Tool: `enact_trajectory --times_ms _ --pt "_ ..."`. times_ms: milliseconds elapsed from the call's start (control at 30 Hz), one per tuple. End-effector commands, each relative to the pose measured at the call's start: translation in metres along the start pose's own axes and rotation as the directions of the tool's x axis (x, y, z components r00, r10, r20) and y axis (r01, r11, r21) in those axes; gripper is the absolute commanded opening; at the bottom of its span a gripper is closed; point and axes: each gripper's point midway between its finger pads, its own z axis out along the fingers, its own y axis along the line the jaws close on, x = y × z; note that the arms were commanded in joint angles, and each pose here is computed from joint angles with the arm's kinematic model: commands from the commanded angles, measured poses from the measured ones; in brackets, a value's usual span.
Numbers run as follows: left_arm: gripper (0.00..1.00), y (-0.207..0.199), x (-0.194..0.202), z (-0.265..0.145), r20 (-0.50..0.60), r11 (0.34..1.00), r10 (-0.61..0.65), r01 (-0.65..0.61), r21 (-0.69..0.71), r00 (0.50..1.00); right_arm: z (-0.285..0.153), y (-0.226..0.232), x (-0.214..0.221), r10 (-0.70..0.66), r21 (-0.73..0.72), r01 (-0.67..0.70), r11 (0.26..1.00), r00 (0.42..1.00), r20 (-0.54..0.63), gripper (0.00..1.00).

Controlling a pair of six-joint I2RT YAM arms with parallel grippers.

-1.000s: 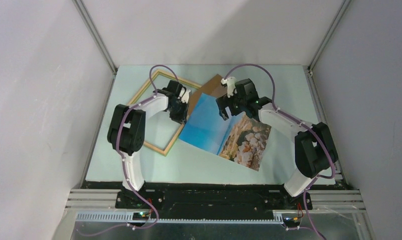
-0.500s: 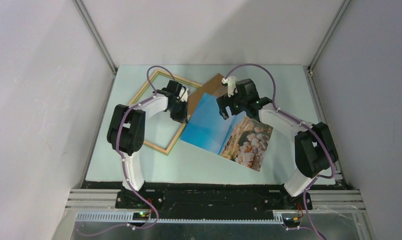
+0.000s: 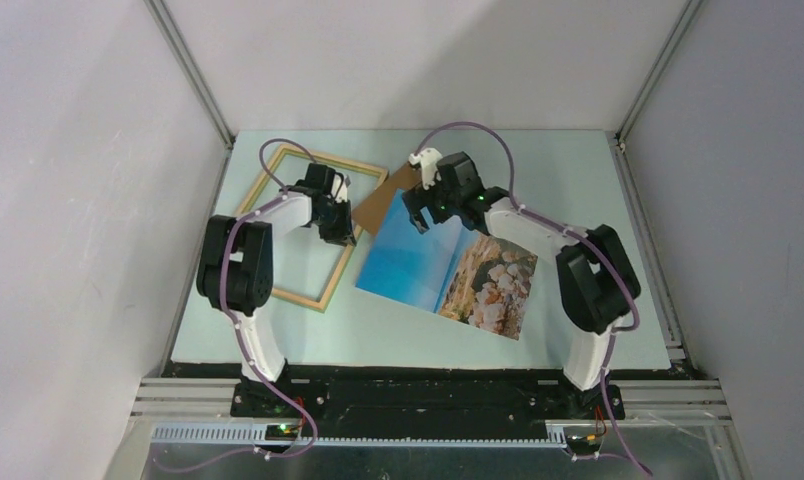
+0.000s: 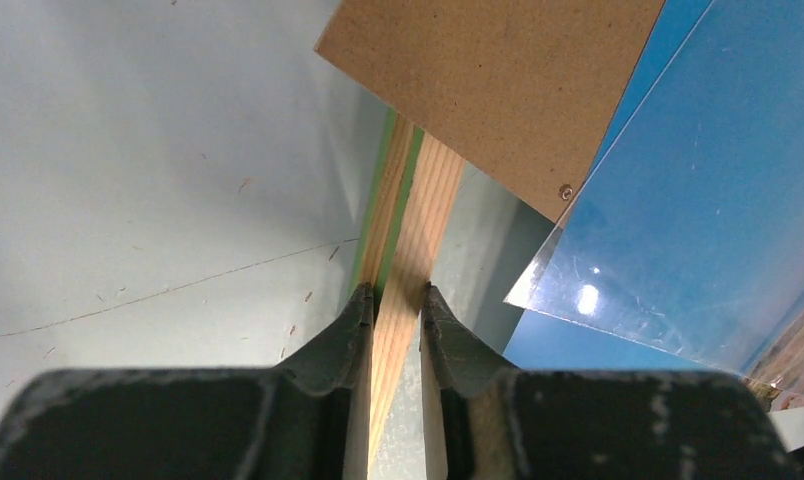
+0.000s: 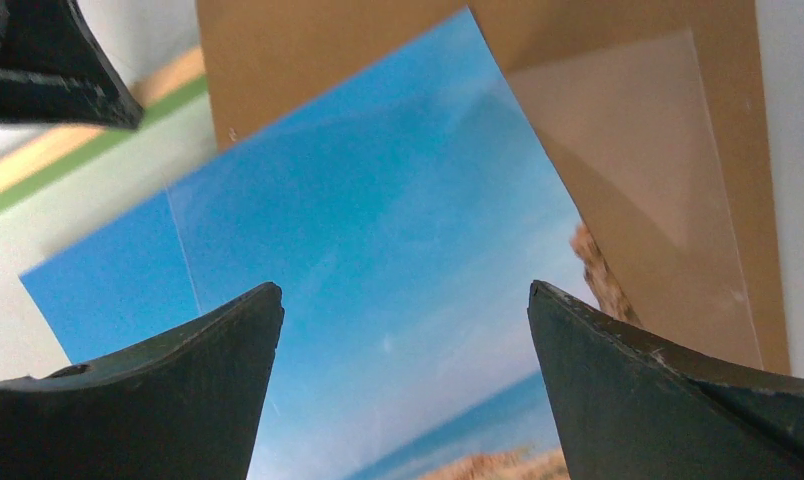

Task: Put the photo into the frame
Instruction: Adjust the photo frame at the center of the board, then move the photo frame item to the center of the board.

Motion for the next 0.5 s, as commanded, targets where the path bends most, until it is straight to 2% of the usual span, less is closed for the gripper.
enact_trajectory --times_ms 0,133,333,467 --pt "0.0 0.005 0.016 0.006 -0.03 0.995 -0.094 0.094 -0.014 0.995 0.025 0.016 -0.036 -0.021 -0.022 0.022 1.0 0.998 0.056 0.97" --pt "0.0 -0.008 0.012 0.006 -0.029 0.993 -0.104 0.106 0.051 0.994 0.039 0.024 -0.056 0.013 -0.044 -0.01 0.999 0.997 0.077 0.96" --pt "0.0 -0.024 0.012 0.006 -0.028 0.982 -0.127 0.129 0.137 0.992 0.061 0.048 -0.05 -0.011 -0.075 0.014 0.997 0.999 0.05 0.97" --pt "0.0 -0.024 0.015 0.007 -0.033 0.981 -0.128 0.132 0.144 0.991 0.074 0.062 -0.04 -0.063 -0.076 0.065 0.995 0.998 0.027 0.97"
